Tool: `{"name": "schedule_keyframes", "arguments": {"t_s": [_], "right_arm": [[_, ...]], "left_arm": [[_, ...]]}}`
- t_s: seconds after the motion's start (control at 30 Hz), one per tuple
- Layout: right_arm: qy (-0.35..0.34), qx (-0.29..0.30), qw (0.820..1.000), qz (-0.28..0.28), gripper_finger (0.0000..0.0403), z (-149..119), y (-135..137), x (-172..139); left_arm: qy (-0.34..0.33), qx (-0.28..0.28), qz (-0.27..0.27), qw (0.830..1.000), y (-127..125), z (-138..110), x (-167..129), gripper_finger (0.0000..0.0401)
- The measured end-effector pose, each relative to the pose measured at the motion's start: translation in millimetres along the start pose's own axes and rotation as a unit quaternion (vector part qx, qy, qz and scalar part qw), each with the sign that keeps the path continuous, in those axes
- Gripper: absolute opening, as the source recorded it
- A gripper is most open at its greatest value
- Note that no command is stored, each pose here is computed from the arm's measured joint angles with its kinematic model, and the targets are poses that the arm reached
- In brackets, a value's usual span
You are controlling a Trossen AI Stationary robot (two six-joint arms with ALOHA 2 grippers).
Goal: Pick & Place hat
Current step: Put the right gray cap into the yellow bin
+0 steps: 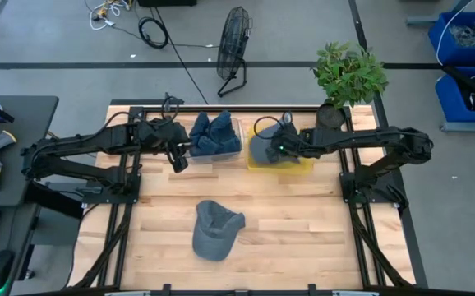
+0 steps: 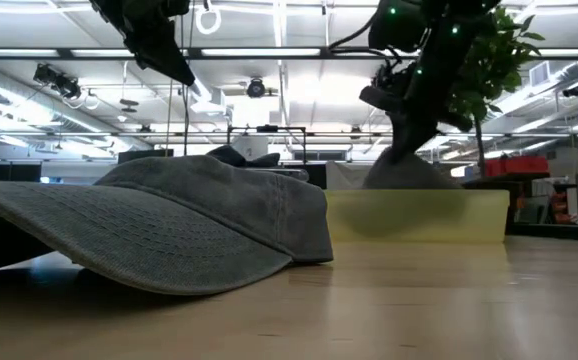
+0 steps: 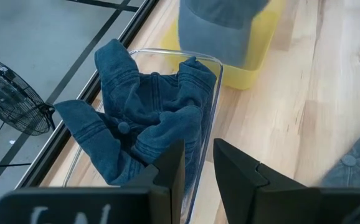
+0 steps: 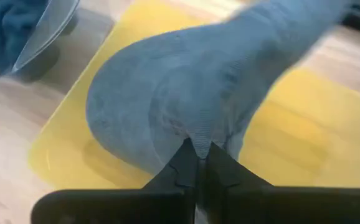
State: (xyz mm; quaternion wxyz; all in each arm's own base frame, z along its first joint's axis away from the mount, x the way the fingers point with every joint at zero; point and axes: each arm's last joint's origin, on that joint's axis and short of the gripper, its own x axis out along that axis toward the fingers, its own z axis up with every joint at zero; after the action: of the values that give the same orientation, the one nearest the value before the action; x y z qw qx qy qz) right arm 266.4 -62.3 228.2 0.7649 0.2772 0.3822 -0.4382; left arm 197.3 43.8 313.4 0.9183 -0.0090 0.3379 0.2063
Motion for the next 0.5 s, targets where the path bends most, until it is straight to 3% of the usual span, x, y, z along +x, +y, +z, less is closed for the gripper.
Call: {"name": "schedule_keyframes", "arguments": {"t_s": [0.2,0.5], "right_arm": [[0.013,-0.016,1.000,-0.003,0.0020,-10.0,-5.4,9.7],[0.027,-0.098,0.995,0.003,0.0092,-11.4,-5.9,9.7]], "left_arm": [[0.000,0.000,0.000,1.000,0.0,0.0,0.0,0.0087],[0.000,0.000,0.000,1.000,0.0,0.0,0.0,0.0087]]}}
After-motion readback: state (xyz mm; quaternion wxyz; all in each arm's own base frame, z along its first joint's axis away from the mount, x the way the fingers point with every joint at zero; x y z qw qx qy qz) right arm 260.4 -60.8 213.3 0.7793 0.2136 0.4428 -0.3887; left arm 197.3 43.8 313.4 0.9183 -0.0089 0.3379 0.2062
